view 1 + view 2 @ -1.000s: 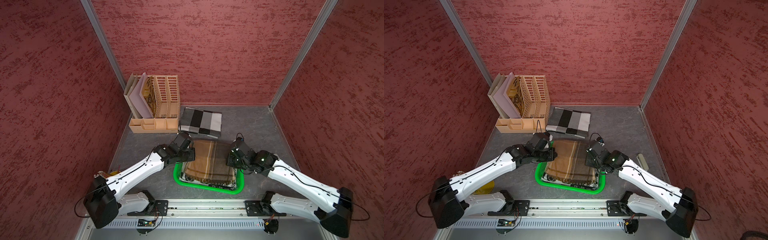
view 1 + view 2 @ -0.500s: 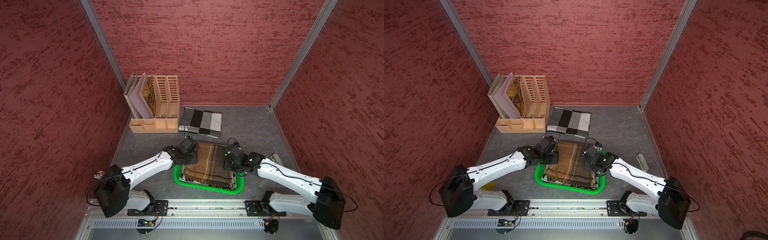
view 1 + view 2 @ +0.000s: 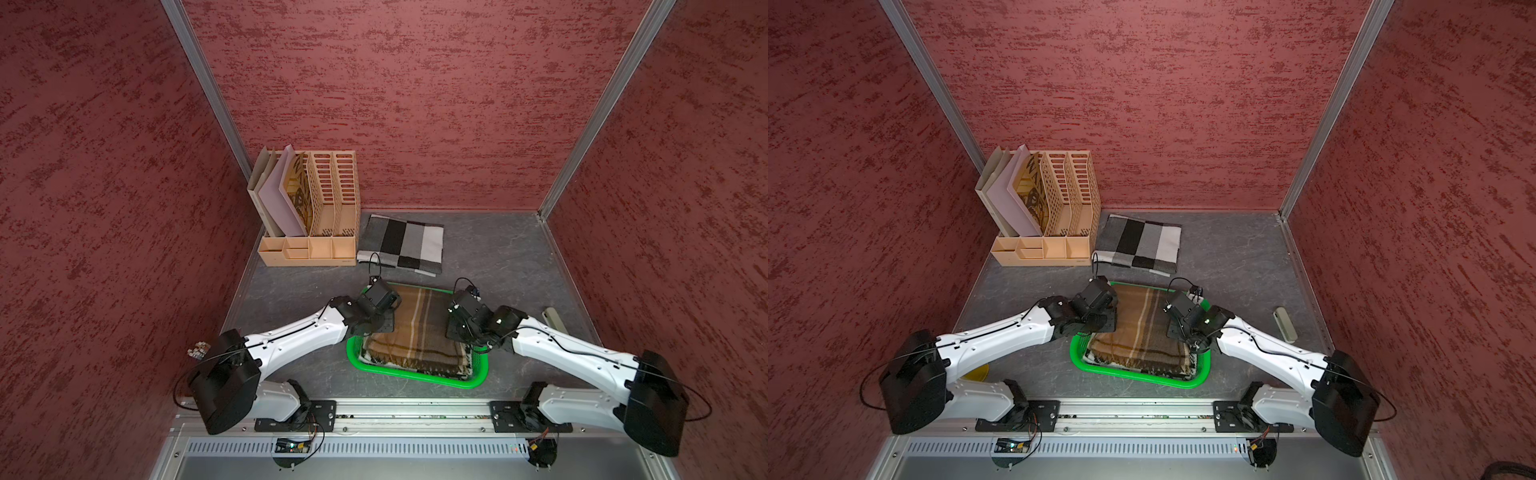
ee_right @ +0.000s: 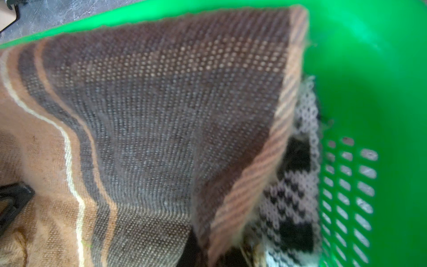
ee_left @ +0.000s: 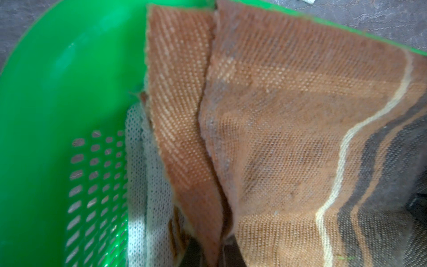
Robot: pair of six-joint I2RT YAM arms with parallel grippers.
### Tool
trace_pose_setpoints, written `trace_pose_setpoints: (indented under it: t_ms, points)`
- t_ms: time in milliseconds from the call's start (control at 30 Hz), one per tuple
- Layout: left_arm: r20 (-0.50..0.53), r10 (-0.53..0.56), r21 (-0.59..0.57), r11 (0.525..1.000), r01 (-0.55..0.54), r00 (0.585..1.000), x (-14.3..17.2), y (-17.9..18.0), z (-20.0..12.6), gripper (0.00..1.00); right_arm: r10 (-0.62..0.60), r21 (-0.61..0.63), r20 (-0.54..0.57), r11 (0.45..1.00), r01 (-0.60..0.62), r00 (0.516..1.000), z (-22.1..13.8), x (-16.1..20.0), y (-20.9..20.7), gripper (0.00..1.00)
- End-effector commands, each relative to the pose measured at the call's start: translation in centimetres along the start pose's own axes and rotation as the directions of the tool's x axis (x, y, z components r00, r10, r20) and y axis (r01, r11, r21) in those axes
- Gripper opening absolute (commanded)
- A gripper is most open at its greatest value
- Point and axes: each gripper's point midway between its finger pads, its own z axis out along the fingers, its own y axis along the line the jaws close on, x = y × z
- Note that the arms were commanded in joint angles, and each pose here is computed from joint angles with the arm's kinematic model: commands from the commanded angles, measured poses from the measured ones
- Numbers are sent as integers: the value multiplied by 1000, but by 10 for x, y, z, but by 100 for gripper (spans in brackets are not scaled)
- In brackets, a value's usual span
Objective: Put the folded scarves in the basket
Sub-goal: Place the scarf in the basket.
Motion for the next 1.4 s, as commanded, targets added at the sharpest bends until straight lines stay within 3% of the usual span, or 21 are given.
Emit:
trace_pose_setpoints:
  t_ms: [0, 133, 300, 433, 533, 800, 967, 1133, 1167, 1233, 1367]
  points:
    - [-9, 6, -140, 990, -7, 1000, 7, 30, 10, 0, 6, 116, 5, 993, -6, 1000, 9, 6, -29, 0]
    - [-3, -2, -159, 987, 1, 1000, 9, 33, 8, 0, 17, 120, 21, 993, -19, 1000, 5, 6, -35, 0]
    - [20, 12, -166, 986, -8, 1000, 4, 32, -1, 2, 3, 125, 55, 992, -10, 998, -13, -3, -36, 34]
    - [52, 20, -171, 985, -11, 998, -3, 30, -13, 30, -3, 132, 78, 991, -8, 997, -26, -6, -43, 44]
    - [59, 18, -161, 987, -8, 998, -4, 30, -17, 34, -4, 121, 70, 993, -5, 998, -27, -4, -43, 44]
    - [1, 16, -159, 987, -16, 1000, 10, 30, 5, 22, -8, 107, 35, 994, 4, 999, -7, 3, -36, 41]
    - [-5, 0, -193, 981, -1, 1000, 16, 38, 13, 0, -13, 101, 12, 995, 12, 1000, -1, 8, -35, 43]
    - [22, -3, -197, 980, 8, 1000, 8, 38, 0, 0, -28, 88, 32, 996, 25, 999, -13, -2, -26, 51]
    - [31, -7, -193, 981, 13, 999, 5, 36, -5, 1, -35, 80, 46, 996, 31, 998, -19, -6, -23, 53]
    - [65, -16, -161, 987, 26, 998, -5, 30, -21, 15, -41, 61, 86, 997, 36, 995, -35, -18, -16, 58]
    - [120, -52, -94, 994, 63, 991, -25, 22, -50, 31, -52, 22, 151, 999, 49, 987, -65, -46, -2, 63]
